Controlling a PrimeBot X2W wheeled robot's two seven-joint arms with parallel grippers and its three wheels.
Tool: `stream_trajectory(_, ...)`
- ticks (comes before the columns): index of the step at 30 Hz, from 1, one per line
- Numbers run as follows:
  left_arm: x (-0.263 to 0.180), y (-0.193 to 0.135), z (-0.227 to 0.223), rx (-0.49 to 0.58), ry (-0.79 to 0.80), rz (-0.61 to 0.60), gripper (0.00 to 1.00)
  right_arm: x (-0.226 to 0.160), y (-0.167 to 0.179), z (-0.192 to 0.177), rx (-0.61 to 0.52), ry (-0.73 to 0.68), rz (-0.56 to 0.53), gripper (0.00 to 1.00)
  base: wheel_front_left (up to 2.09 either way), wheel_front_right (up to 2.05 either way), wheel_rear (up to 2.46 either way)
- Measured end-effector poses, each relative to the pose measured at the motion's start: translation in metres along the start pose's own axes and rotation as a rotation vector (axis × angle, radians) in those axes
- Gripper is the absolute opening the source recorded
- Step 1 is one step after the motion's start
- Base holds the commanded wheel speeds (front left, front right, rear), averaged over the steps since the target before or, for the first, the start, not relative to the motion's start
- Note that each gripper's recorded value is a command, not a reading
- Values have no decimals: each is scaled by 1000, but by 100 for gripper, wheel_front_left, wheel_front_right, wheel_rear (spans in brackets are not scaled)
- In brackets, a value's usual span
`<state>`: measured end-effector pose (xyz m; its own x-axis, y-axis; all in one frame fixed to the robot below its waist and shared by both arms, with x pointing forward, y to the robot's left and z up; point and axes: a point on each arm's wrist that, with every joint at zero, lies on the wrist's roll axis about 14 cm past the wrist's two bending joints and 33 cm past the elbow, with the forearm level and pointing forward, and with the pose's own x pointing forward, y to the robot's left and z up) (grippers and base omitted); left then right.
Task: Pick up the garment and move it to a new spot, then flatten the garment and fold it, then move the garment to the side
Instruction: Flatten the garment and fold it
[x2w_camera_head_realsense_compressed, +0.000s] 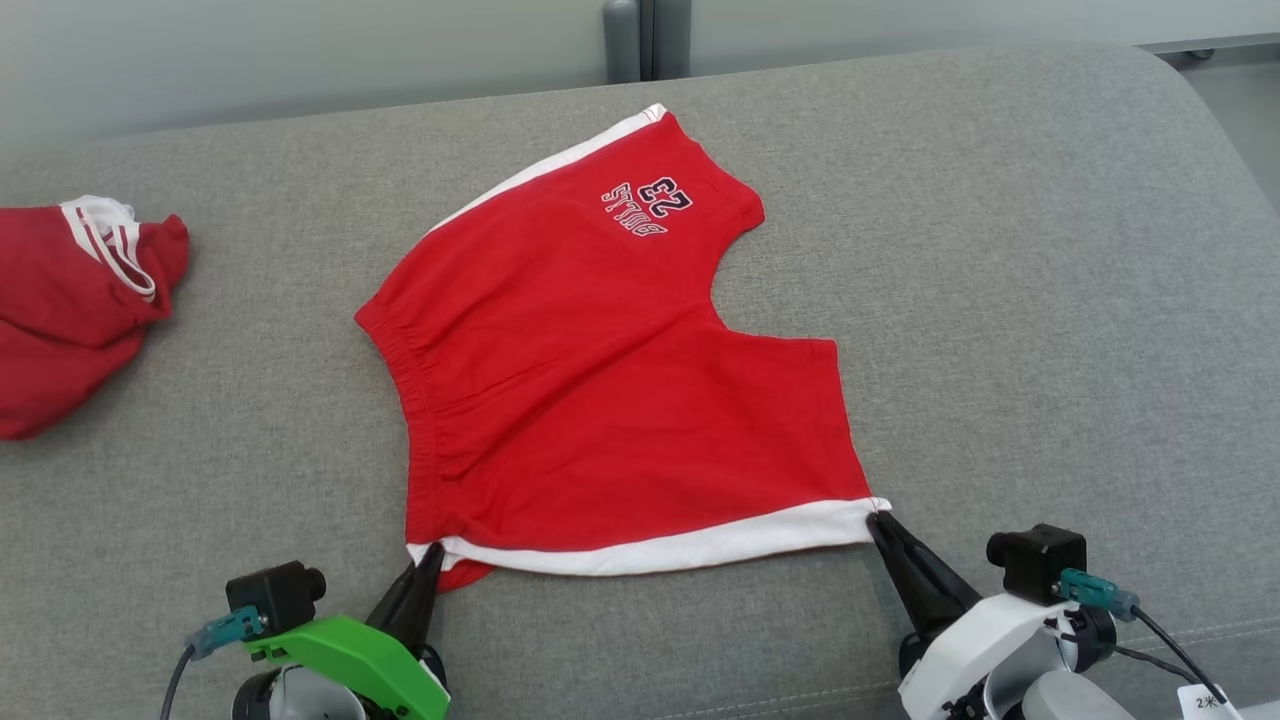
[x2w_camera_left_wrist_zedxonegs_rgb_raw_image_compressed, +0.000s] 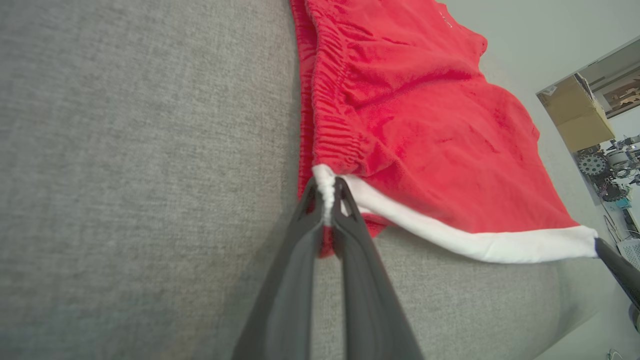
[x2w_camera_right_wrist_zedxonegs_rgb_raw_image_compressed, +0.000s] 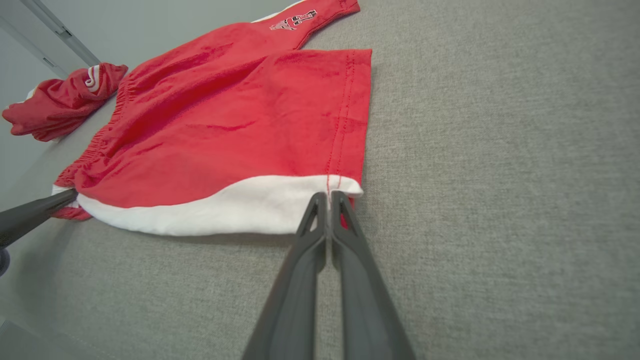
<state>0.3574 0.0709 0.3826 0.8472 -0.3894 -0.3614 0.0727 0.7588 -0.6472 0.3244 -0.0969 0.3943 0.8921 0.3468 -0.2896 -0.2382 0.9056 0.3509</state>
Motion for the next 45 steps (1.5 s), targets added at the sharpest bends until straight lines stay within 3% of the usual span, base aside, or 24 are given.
stream_trajectory(6,-1,-1,-4,5,11,-5,0,0,-3,-3,-6,9,-8,0,0,0,0)
stream_trajectory(7,-1,-1,-4,5,11,-5,35,0,-3,-3,-6,9,-8,21,0,0,0)
stream_trajectory(8,-1,-1,-4,6,11,-4,71,1,-3,-2,-3,5,-11,34,0,0,0)
stream_trajectory(9,-1,0,-3,18,12,-3,100,1,-4,-1,-1,1,-14,83,0,0,0)
stream_trajectory(10,-2,2,-3,38,13,-2,100,2,-4,1,2,-4,-17,100,0,0,0)
stream_trajectory(21,-7,5,31,174,-98,-30,100,-9,-23,6,-39,-18,-64,100,0,0,0)
stream_trajectory(26,-10,3,54,239,-167,-38,100,-9,-35,29,-67,-86,-99,100,0,0,0)
stream_trajectory(39,-11,-42,90,315,-336,-79,100,-9,-40,116,-191,-335,-140,100,0,0,0)
stream_trajectory(45,-16,-44,101,374,-385,-25,100,-15,-32,140,-222,-415,-148,100,0,0,0)
